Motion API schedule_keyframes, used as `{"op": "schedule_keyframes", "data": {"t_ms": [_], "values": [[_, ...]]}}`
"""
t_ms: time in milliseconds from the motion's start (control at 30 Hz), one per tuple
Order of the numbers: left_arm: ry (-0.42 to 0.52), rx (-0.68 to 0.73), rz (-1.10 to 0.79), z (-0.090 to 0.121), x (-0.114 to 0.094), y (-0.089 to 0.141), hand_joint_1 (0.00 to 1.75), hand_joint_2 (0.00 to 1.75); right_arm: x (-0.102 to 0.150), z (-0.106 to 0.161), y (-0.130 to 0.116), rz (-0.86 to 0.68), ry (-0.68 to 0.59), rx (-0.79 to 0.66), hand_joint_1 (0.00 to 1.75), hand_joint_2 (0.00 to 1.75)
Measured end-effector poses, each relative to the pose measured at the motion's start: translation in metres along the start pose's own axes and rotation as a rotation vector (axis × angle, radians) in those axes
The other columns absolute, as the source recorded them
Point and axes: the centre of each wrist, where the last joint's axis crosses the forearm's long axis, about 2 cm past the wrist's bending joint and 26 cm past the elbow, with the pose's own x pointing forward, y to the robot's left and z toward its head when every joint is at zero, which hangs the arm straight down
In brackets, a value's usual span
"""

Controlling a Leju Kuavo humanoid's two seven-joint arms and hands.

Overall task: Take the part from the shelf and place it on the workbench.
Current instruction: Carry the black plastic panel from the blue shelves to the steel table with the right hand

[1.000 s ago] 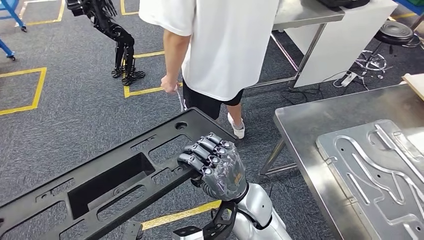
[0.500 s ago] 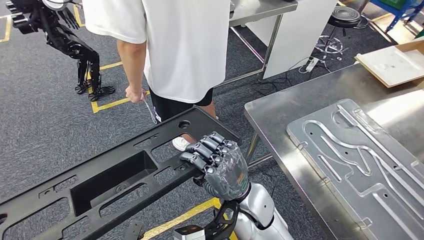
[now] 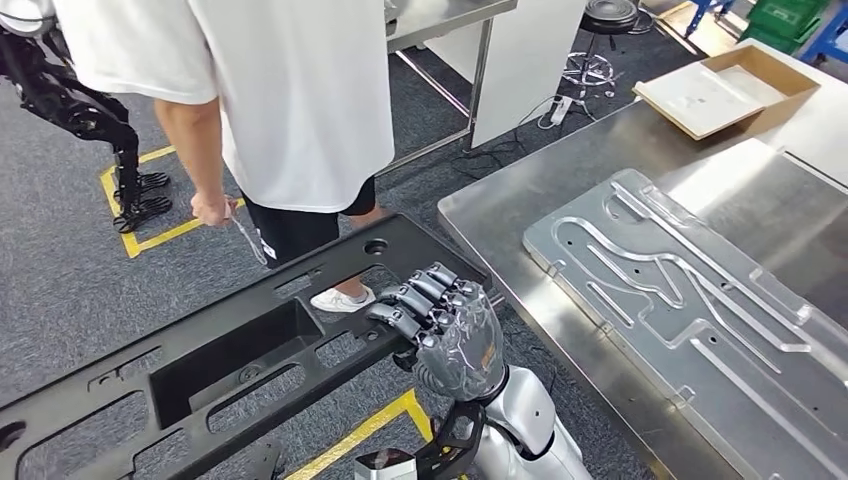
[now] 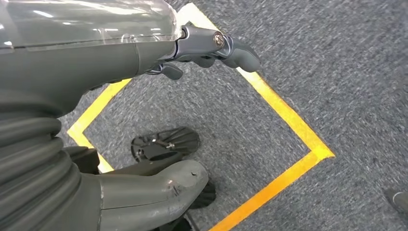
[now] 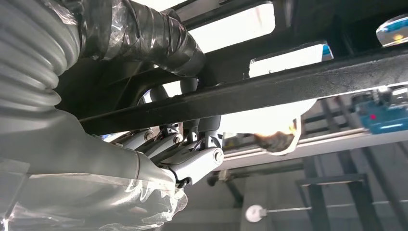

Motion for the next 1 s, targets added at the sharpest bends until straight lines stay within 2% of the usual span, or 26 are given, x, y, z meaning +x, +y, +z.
{"op": "schedule_keyframes", "data": {"t_ms": [267, 467, 867, 1000], "values": [[0.003, 0.001, 0.002, 0.002, -0.002, -0.001, 0.00, 1.75, -0.001, 0.000, -0.002, 0.020, 0.007, 0.002, 1.75, 1.75], [0.003, 0.004, -0.001, 0.001, -0.003, 0.001, 0.00, 1.75, -0.013, 0.004, -0.008, 0.088, 0.039, 0.017, 1.75, 1.75], [-0.001, -0.014, -0.001, 0.001, -0.002, -0.001, 0.00, 1.75, -0.082, 0.030, -0.044, 0.325, 0.190, 0.057, 1.75, 1.75], [-0.006, -0.017, -0.001, 0.000, 0.000, -0.001, 0.00, 1.75, -0.096, 0.032, -0.052, 0.376, 0.209, 0.063, 1.75, 1.75]]}}
